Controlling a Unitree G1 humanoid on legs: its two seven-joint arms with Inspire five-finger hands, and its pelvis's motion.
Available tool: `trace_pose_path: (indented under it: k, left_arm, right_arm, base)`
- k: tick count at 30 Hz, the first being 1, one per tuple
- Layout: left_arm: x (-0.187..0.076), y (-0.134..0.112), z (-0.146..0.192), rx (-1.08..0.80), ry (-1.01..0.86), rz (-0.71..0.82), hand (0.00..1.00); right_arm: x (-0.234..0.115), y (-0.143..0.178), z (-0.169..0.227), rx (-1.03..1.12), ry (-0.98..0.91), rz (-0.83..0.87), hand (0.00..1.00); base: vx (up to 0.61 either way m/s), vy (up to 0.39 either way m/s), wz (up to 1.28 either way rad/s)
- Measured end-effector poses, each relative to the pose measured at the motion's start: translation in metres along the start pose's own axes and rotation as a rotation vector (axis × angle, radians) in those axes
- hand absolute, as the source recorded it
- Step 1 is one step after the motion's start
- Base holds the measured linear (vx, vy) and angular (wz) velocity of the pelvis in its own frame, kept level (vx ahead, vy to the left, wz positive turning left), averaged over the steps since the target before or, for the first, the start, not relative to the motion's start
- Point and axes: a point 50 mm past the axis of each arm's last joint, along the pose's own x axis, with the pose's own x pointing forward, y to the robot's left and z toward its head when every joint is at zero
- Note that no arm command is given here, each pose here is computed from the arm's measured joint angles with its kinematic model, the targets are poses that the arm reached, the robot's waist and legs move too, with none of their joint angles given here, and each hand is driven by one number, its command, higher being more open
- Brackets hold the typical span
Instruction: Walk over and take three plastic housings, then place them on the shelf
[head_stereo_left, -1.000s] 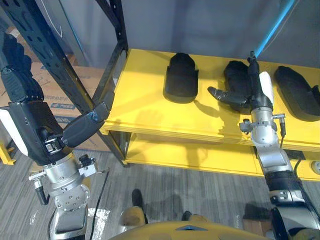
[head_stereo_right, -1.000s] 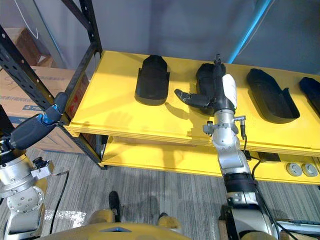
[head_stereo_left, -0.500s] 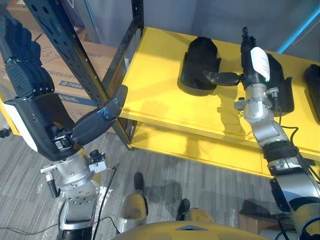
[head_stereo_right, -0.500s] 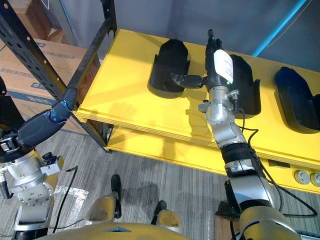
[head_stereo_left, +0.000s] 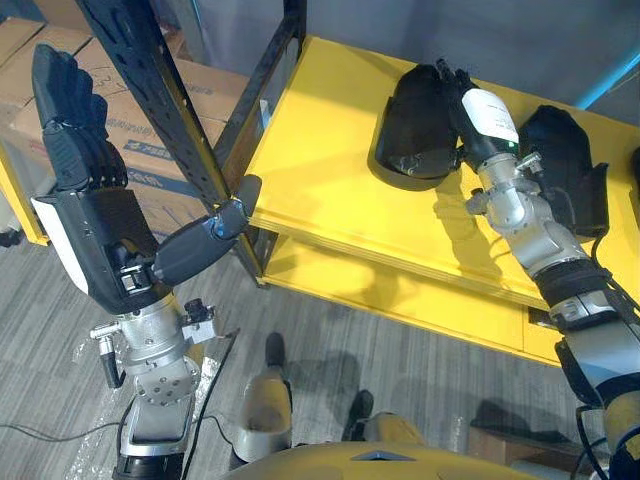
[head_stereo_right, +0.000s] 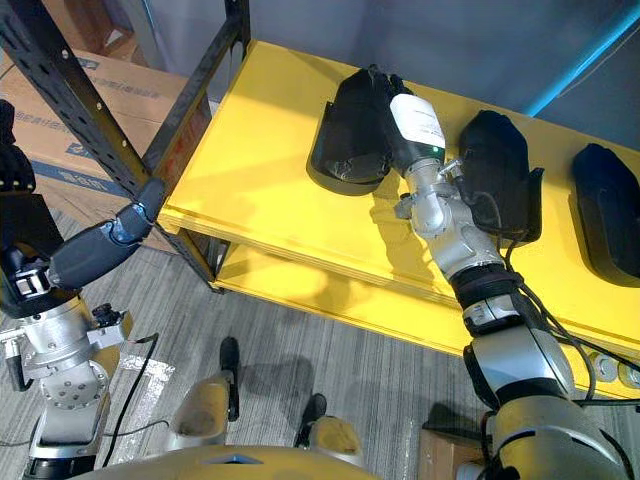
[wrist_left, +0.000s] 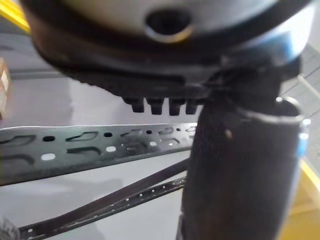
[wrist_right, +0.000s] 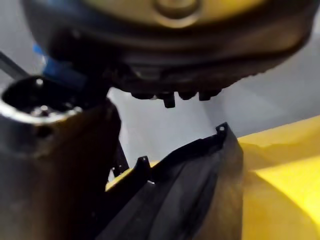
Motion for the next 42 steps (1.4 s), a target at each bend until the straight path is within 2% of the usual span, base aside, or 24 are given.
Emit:
trace_pose_path:
  k: [10, 18, 21, 25, 29, 30, 34, 39, 42]
  left_arm:
    - [0.000, 0.000, 0.000, -0.008, 0.006, 0.007, 1.00]
    - [0.000, 0.000, 0.000, -0.008, 0.007, 0.002, 1.00]
    - [0.000, 0.000, 0.000, -0.009, 0.009, 0.004, 1.00]
    - [-0.002, 0.000, -0.002, -0.018, 0.021, 0.011, 1.00]
    - [-0.006, -0.003, -0.006, -0.052, 0.066, 0.040, 1.00]
    - [-0.009, -0.003, -0.007, -0.063, 0.086, 0.061, 1.00]
    - [-0.013, -0.002, -0.007, -0.071, 0.104, 0.119, 1.00]
    - [-0.014, 0.003, -0.007, -0.055, 0.105, 0.211, 1.00]
    - [-0.019, 0.010, -0.007, -0.022, 0.122, 0.275, 1.00]
  right_arm:
    - [-0.003, -0.008, 0.013, -0.063, -0.172, 0.021, 1.00]
    - [-0.005, -0.007, 0.015, -0.074, -0.188, 0.021, 1.00]
    - [-0.006, -0.008, 0.010, -0.138, -0.149, -0.034, 1.00]
    - [-0.008, -0.024, 0.003, -0.169, -0.111, -0.271, 1.00]
    - [-0.009, -0.065, 0.005, -0.173, -0.114, -0.586, 1.00]
    - [-0.011, -0.082, 0.010, -0.150, -0.132, -0.715, 1.00]
    - [-0.033, -0.108, 0.028, -0.062, -0.206, -0.957, 1.00]
    - [-0.087, -0.107, 0.029, 0.120, -0.184, -1.068, 1.00]
    - [-0.134, -0.082, 0.004, 0.267, 0.038, -1.013, 1.00]
  base:
    - [0.00, 0.000, 0.00]
    - [0.00, 0.000, 0.00]
    - [0.00, 0.000, 0.00]
    - [0.00, 0.000, 0.00]
    - [0.00, 0.000, 0.00]
    - [0.00, 0.000, 0.00]
    - [0.00, 0.000, -0.06]
    - [0.00, 0.009, -0.16]
    - [0.02, 0.010, -0.25]
